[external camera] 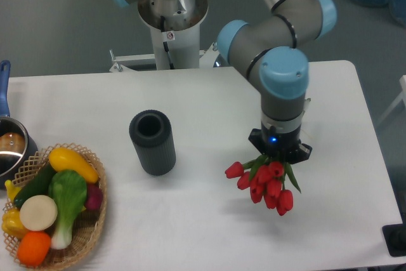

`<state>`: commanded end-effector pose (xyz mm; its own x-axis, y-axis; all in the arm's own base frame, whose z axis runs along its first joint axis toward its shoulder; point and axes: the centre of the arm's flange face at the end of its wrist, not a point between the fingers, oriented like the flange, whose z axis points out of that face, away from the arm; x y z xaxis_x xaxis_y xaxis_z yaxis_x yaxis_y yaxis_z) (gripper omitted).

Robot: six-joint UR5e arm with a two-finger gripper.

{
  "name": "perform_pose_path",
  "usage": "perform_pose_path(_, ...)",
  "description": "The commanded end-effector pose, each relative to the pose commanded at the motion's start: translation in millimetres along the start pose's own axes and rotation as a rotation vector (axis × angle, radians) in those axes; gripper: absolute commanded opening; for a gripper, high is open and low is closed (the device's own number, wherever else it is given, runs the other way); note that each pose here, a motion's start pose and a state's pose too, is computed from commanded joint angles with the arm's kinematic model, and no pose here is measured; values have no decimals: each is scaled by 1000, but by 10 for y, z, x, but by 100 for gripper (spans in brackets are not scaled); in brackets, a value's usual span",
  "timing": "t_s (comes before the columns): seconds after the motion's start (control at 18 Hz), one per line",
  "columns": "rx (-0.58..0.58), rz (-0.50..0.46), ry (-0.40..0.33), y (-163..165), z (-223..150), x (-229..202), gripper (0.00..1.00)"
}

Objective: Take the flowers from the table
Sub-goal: 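Lift the gripped tulips up off the table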

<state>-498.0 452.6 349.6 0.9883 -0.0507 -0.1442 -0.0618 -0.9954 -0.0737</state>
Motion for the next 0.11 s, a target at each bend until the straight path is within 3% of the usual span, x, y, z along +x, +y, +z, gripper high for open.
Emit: perform_pose_path(0.11, -2, 6, -3, 4, -11, -1, 0)
